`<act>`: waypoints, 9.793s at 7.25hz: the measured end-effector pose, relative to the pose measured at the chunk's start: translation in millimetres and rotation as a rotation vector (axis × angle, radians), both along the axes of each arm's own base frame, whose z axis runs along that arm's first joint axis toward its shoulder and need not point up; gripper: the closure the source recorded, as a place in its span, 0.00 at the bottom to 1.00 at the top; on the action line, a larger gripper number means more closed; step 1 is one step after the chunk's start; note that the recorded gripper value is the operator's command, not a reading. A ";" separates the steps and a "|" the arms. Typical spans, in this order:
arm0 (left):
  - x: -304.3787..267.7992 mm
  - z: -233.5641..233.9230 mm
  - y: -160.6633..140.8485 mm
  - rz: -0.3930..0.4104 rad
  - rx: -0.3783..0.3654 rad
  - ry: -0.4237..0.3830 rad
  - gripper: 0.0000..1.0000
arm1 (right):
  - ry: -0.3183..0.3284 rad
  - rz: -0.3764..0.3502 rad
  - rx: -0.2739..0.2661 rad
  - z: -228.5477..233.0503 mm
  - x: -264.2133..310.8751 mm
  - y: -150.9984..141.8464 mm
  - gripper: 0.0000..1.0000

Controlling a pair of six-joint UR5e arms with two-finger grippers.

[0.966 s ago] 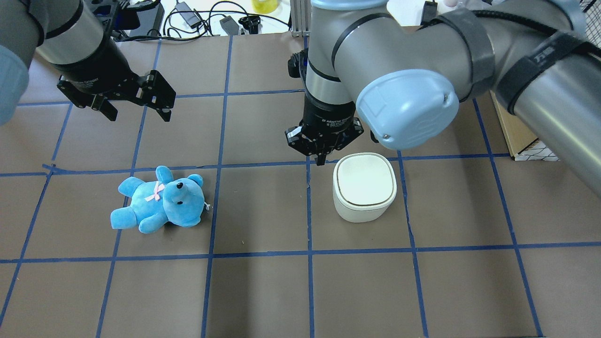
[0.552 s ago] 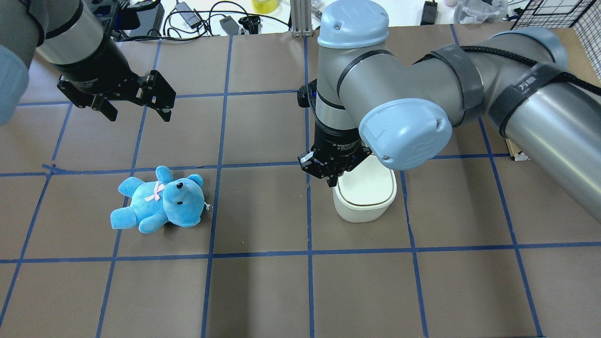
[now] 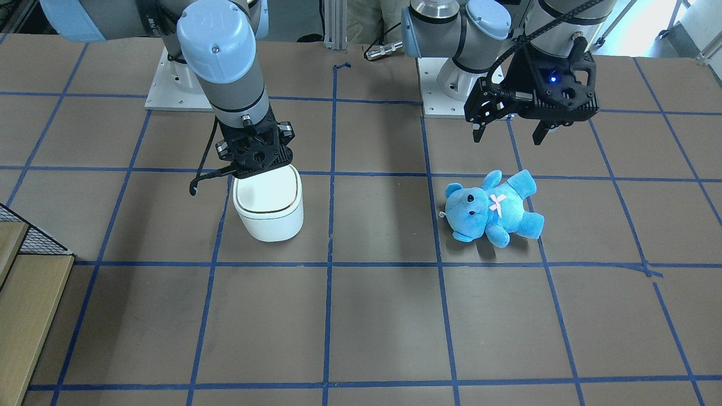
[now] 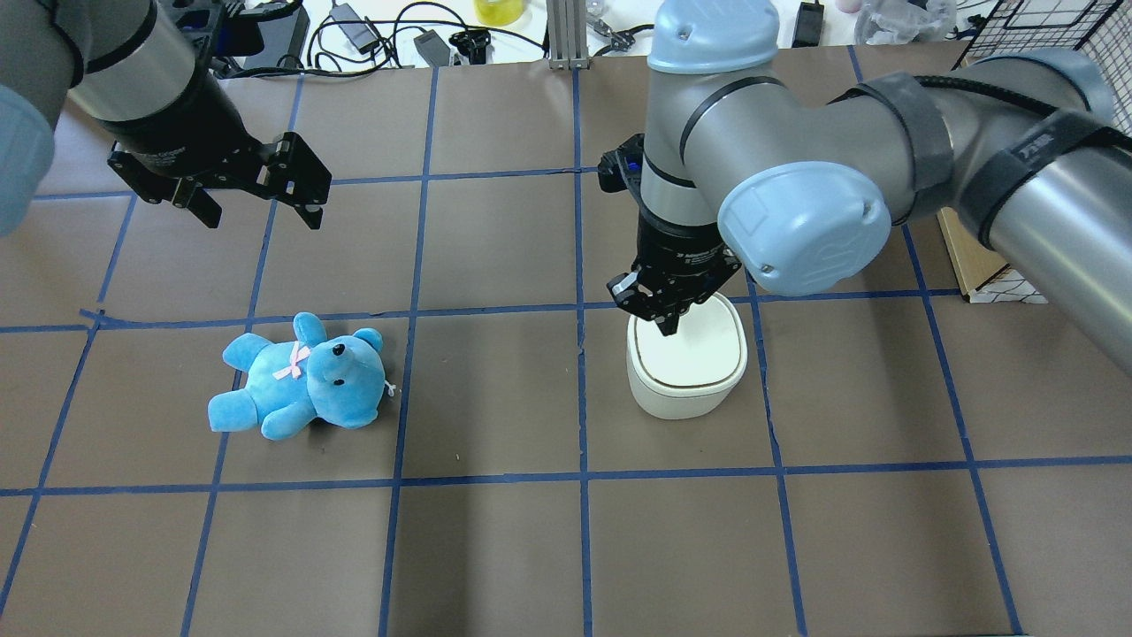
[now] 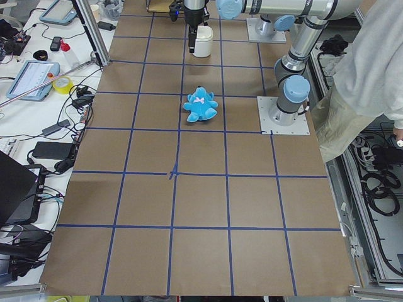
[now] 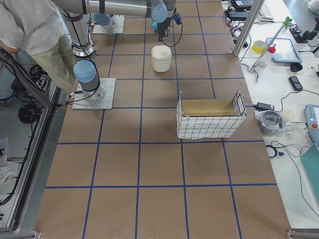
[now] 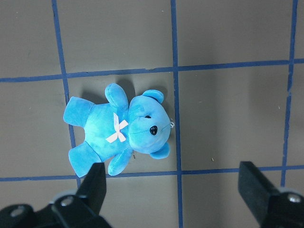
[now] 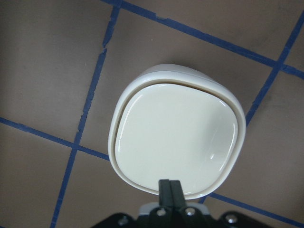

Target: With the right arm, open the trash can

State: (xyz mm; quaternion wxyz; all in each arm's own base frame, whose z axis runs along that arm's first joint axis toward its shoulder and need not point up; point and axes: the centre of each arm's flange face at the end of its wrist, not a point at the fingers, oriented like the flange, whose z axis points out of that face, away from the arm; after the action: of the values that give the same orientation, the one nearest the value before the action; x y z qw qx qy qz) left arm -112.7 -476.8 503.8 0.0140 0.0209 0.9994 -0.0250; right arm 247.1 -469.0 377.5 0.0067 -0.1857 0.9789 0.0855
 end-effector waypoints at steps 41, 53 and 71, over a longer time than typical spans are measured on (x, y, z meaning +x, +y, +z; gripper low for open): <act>0.0 -0.2 0.1 0.000 0.000 0.000 0.00 | 0.006 -0.434 -0.178 9.5 -21.3 0.7 1.00; 0.0 -0.2 0.0 0.000 0.000 0.000 0.00 | -0.012 -0.260 -0.192 130.4 -91.1 -50.2 0.00; -0.1 -0.2 0.0 0.000 0.000 0.000 0.00 | -0.016 -0.179 -0.230 132.8 -126.5 -61.4 0.00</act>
State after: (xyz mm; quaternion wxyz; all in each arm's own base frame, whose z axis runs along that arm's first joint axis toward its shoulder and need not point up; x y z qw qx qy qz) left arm -112.8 -476.7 503.6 0.0140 0.0210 0.9994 -0.0248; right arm 120.7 -530.4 510.3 0.0005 -0.0979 0.9947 -0.0299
